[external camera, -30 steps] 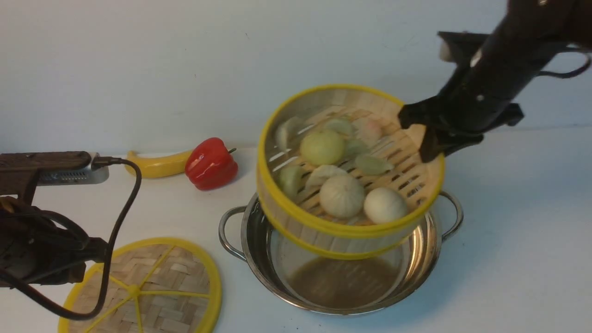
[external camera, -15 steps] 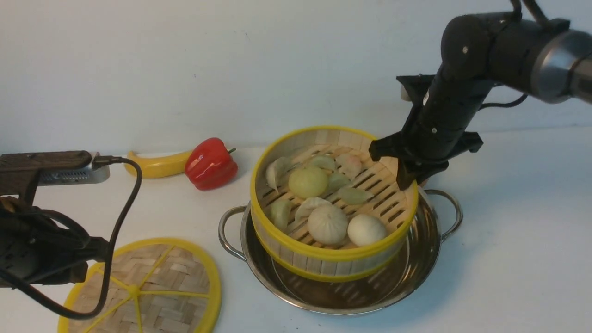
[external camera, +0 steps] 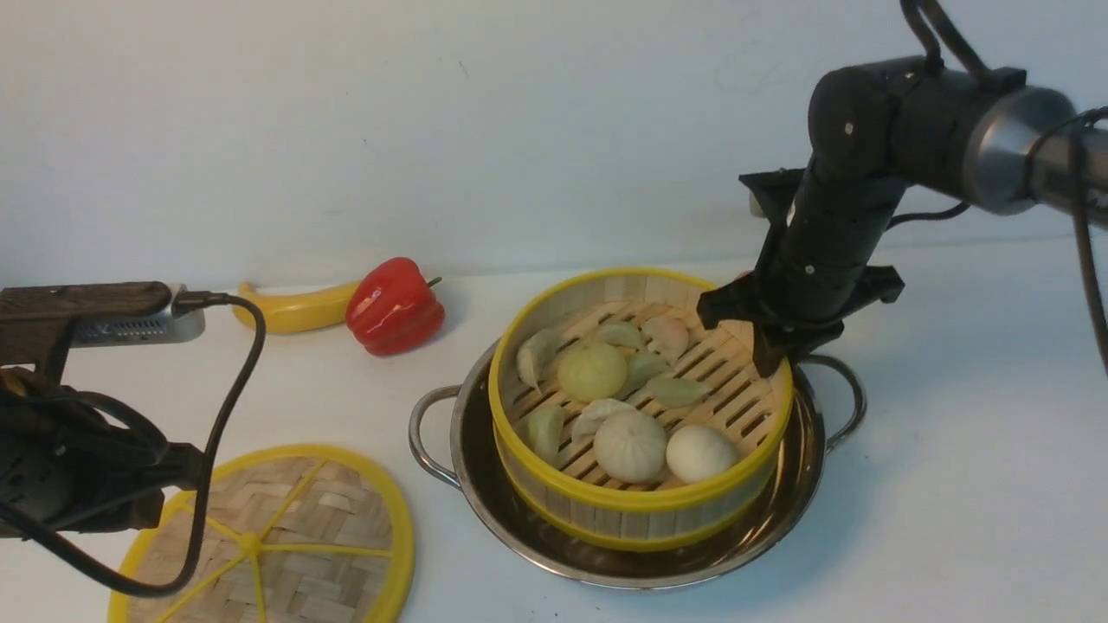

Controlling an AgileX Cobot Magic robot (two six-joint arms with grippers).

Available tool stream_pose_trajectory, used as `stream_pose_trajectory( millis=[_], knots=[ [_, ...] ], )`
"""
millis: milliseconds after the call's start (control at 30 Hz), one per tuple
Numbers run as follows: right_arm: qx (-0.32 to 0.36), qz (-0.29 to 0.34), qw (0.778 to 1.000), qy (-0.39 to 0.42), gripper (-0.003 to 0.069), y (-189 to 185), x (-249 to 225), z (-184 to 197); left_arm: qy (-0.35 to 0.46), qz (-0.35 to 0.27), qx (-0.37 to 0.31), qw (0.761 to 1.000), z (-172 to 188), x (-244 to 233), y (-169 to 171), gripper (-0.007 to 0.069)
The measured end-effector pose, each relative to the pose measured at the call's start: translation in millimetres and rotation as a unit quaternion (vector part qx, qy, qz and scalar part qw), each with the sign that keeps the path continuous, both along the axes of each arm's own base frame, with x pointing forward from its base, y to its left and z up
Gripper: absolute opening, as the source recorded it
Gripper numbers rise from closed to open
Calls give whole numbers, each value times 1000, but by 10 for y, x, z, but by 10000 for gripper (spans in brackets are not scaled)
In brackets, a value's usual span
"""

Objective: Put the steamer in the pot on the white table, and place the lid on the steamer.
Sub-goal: 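Place the bamboo steamer basket of food into the steel pot with the right gripper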

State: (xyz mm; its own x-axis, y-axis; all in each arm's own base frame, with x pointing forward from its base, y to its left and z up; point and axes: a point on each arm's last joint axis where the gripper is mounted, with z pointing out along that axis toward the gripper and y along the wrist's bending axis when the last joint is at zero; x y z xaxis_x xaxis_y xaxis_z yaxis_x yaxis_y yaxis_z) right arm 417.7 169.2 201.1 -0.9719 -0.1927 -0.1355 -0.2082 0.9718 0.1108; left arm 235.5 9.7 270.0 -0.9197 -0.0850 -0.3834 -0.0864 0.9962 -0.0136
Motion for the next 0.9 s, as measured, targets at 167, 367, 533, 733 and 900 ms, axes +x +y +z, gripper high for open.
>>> stream_pose_trajectory(
  millis=[167, 367, 533, 733, 900],
  knots=[
    [2, 4, 1000, 15, 59, 22, 17, -132, 0, 0, 0, 1000, 0, 0, 0, 241],
    [2, 8, 1000, 20, 59, 27, 21, -172, 0, 0, 0, 1000, 0, 0, 0, 241],
    [3, 8, 1000, 20, 62, 28, 21, -172, 0, 0, 0, 1000, 0, 0, 0, 241],
    [9, 6, 1000, 23, 120, 39, 16, -170, 0, 0, 0, 1000, 0, 0, 0, 241],
    [18, 3, 1000, 18, 213, 56, 26, -140, 0, 0, 0, 1000, 0, 0, 0, 241]
  ],
)
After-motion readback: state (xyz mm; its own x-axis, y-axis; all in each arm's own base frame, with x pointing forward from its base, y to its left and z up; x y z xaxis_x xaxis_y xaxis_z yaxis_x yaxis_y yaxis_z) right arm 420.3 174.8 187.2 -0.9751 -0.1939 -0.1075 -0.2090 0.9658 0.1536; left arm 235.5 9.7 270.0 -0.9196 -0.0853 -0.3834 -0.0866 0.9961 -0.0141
